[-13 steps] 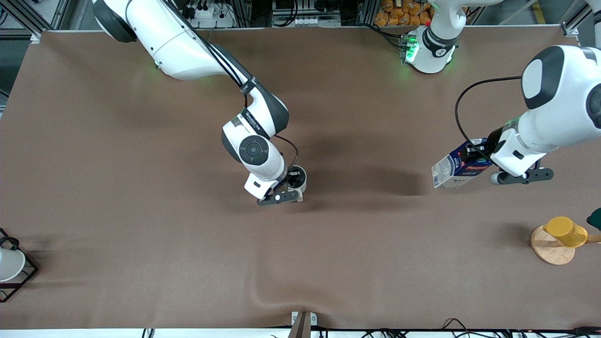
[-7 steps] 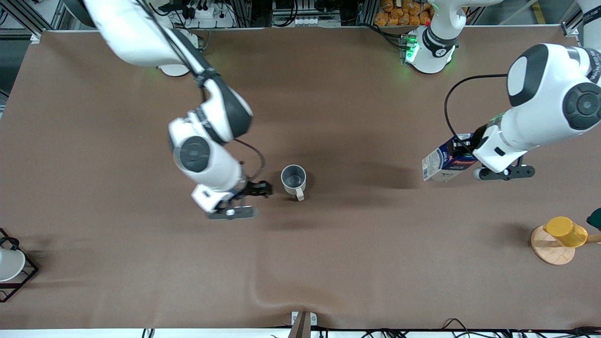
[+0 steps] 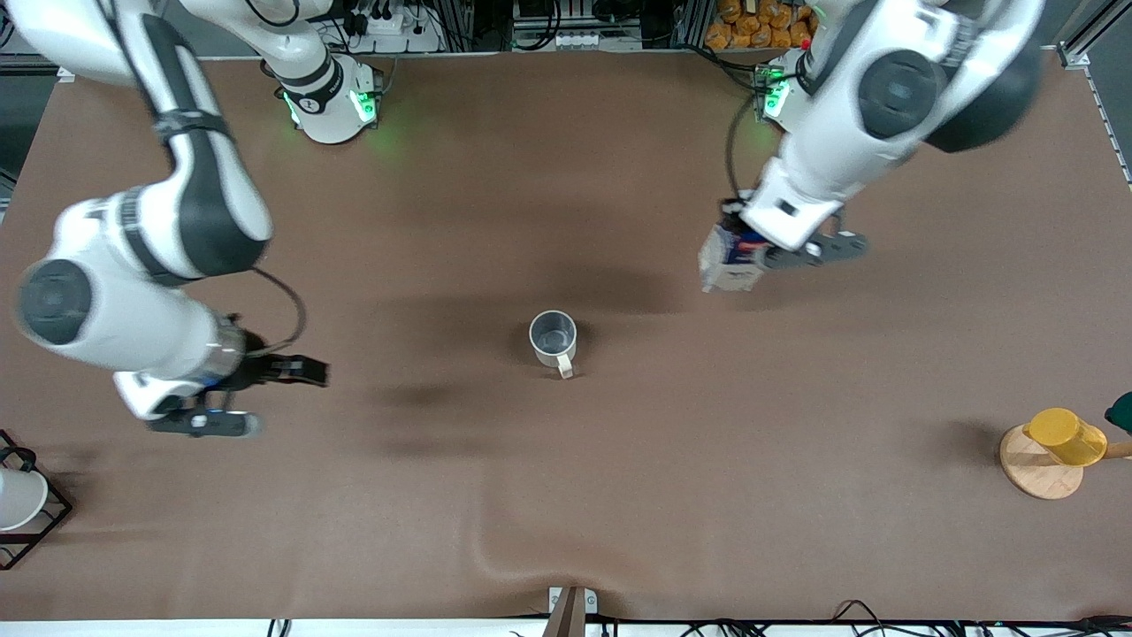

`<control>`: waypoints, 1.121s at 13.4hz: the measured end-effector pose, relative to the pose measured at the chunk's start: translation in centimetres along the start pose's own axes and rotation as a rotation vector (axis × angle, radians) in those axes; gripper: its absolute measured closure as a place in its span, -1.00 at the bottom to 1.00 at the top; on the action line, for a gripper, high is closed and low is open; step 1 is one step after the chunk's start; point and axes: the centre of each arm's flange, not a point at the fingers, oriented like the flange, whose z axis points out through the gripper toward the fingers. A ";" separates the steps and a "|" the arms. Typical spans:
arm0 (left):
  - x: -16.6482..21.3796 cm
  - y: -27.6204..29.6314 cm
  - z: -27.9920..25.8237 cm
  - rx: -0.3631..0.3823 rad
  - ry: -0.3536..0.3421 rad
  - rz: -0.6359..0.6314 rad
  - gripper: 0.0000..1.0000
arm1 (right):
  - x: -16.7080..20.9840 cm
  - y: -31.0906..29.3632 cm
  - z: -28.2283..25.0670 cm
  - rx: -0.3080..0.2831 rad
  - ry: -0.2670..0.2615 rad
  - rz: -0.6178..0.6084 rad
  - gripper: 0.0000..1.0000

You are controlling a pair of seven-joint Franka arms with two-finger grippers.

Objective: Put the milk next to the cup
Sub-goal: 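Release the mug and withdraw the right gripper while the left gripper carries the carton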

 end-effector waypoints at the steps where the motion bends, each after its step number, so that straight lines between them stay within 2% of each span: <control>1: -1.1 1.9 0.5 -0.011 0.008 0.005 0.06 | -0.5 2.1 -0.5 -0.004 0.000 -0.019 -1.00; 3: -2.9 5.4 2.4 -0.024 -0.001 0.047 0.06 | -2.5 3.6 -1.9 -0.023 0.021 -0.050 -1.00; 6: -5.8 10.9 6.3 -0.032 -0.048 0.135 0.06 | -6.3 2.1 -5.8 -0.069 0.065 -0.091 -1.00; 9: -7.3 15.9 9.4 -0.019 -0.039 0.113 0.06 | -8.7 1.5 -9.4 -0.086 0.067 -0.118 -1.00; 11: -7.4 18.6 11.7 -0.003 -0.034 0.095 0.06 | -10.3 1.6 -11.9 -0.096 0.079 -0.143 -1.00; 15: -4.9 20.3 14.6 -0.031 -0.025 0.059 0.06 | -11.8 1.5 -14.6 -0.103 0.111 -0.143 -1.00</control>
